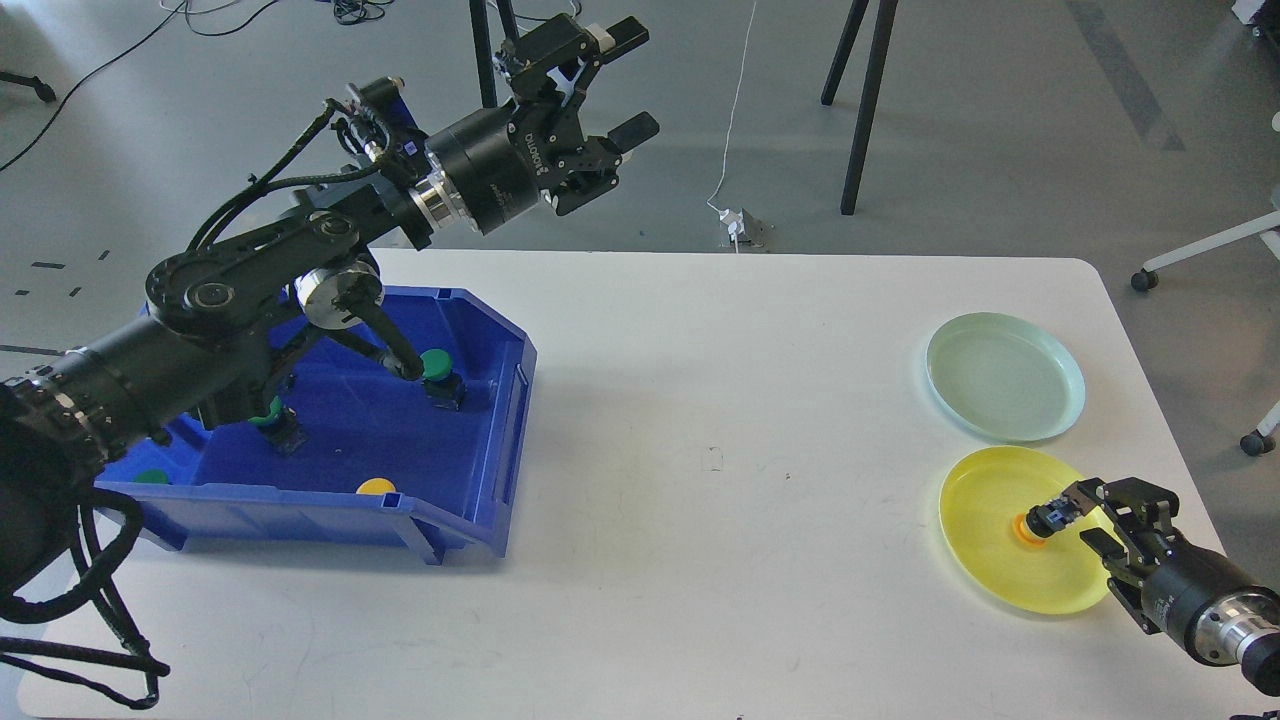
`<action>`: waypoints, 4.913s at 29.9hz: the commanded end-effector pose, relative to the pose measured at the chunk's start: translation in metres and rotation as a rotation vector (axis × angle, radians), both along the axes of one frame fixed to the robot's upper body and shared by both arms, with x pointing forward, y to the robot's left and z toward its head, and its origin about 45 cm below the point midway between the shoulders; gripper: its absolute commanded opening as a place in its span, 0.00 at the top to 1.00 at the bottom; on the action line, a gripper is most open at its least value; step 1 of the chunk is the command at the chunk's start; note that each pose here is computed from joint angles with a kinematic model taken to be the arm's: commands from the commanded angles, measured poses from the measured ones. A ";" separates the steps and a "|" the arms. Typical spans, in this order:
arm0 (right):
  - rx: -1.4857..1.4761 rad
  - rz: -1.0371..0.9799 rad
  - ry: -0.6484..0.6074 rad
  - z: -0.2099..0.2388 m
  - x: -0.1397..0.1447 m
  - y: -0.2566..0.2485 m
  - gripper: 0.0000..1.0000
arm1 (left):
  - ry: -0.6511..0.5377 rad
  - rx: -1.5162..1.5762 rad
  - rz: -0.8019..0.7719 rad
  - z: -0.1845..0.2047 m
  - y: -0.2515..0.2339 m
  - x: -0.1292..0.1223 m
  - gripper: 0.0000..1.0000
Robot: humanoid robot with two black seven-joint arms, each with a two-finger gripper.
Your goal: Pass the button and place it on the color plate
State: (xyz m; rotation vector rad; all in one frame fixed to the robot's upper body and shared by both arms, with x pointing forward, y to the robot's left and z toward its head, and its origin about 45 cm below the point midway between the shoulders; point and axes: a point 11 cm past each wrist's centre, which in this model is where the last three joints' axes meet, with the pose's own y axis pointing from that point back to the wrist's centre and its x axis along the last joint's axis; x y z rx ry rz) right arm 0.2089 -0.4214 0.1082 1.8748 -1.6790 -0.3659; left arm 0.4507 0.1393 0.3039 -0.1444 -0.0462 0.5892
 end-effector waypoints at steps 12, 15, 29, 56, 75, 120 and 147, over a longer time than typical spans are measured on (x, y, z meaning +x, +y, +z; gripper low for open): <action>0.203 0.074 -0.241 0.075 0.065 0.026 0.06 | -0.055 0.067 0.052 0.022 0.056 -0.002 0.08; 0.275 0.107 -0.332 0.105 0.087 0.029 0.06 | -0.095 0.181 0.089 0.031 0.101 -0.009 0.08; 0.703 0.021 -0.550 0.161 0.150 0.047 0.04 | -0.303 1.286 -0.098 -0.020 0.243 -0.063 0.07; 0.710 0.020 -0.525 0.148 0.146 0.042 0.04 | -0.082 1.656 -0.244 -0.128 0.307 -0.076 0.08; 0.707 0.010 -0.519 0.145 0.143 0.039 0.04 | -0.045 1.650 -0.254 -0.149 0.301 -0.076 0.09; 0.699 -0.002 -0.517 0.142 0.141 0.034 0.04 | -0.038 1.637 -0.251 -0.153 0.300 -0.079 0.44; 0.702 -0.006 -0.518 0.140 0.142 0.030 0.04 | -0.133 1.545 -0.252 -0.117 0.282 -0.082 0.89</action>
